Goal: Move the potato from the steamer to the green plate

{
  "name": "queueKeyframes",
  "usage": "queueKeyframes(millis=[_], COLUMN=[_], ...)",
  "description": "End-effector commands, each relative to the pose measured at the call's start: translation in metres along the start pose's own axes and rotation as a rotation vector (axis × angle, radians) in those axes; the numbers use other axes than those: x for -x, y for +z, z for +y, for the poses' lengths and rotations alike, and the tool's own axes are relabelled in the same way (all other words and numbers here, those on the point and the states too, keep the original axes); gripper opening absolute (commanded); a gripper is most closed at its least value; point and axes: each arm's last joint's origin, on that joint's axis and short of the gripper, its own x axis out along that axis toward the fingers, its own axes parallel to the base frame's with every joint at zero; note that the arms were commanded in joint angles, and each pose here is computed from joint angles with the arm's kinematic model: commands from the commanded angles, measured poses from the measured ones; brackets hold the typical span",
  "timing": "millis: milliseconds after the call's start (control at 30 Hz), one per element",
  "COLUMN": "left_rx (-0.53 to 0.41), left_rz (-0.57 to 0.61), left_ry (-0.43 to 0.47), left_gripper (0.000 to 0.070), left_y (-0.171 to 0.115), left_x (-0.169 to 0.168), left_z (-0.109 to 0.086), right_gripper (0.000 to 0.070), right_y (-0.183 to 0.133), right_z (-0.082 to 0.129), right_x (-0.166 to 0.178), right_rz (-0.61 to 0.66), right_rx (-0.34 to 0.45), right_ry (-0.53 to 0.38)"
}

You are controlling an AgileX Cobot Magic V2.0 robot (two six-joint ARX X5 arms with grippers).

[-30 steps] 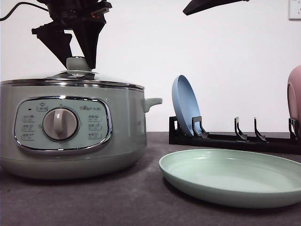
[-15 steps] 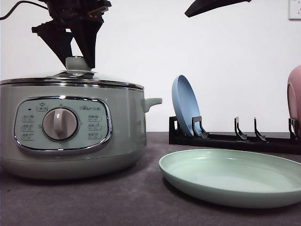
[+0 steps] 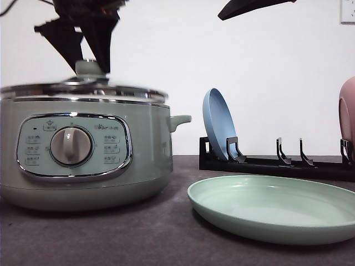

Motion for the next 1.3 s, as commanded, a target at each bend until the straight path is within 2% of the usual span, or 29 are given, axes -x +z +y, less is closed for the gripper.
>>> queueKeyframes(millis=[0,133,267,500,733,933,1067,1267], left_rx=[0.003,0.021,0.053,0.153,0.264,0.339,0.368,0.38], left_rz=[-0.107,-0.164,-0.205,-0.255,-0.264,-0.274,-0.273,-0.273], left_ry=[0.002,0.02,0.081,0.153,0.225,0.273,0.29,0.297], left_gripper=[0.0001,0.0001,0.0001,0.0001,0.0001,0.0001,0.0001,0.0001], left_y=[0.001,-0.007,-0.017,-0.034,-0.045,-0.054,-0.058,-0.06], left_x=[0.028,0.05,0.07,0.095,0.105,0.11,0.113,0.114], left_z=[-0.002,0.003,0.013,0.043,0.078,0.101,0.11,0.113], right_gripper=[0.0387,0.0387,0.0387,0.0387,0.0387,0.0388,0.0427,0.0429], right_y=[0.004,0.004,0.004,0.004,0.005,0.005,0.009,0.033], right_z=[0.001,0.001,0.001,0.001,0.001,0.0,-0.001,-0.002], right_x=[-0.001,-0.002,-0.002,-0.002,-0.001,-0.002,-0.003,-0.006], right_rz=[-0.009,-0.009,-0.009,-0.009,-0.009,-0.011,-0.015,-0.034], right_rx=[0.021,0.02,0.014,-0.003,-0.023,-0.042,-0.058,-0.051], right_ry=[0.004,0.004,0.004,0.005,0.004,-0.018,-0.039,-0.038])
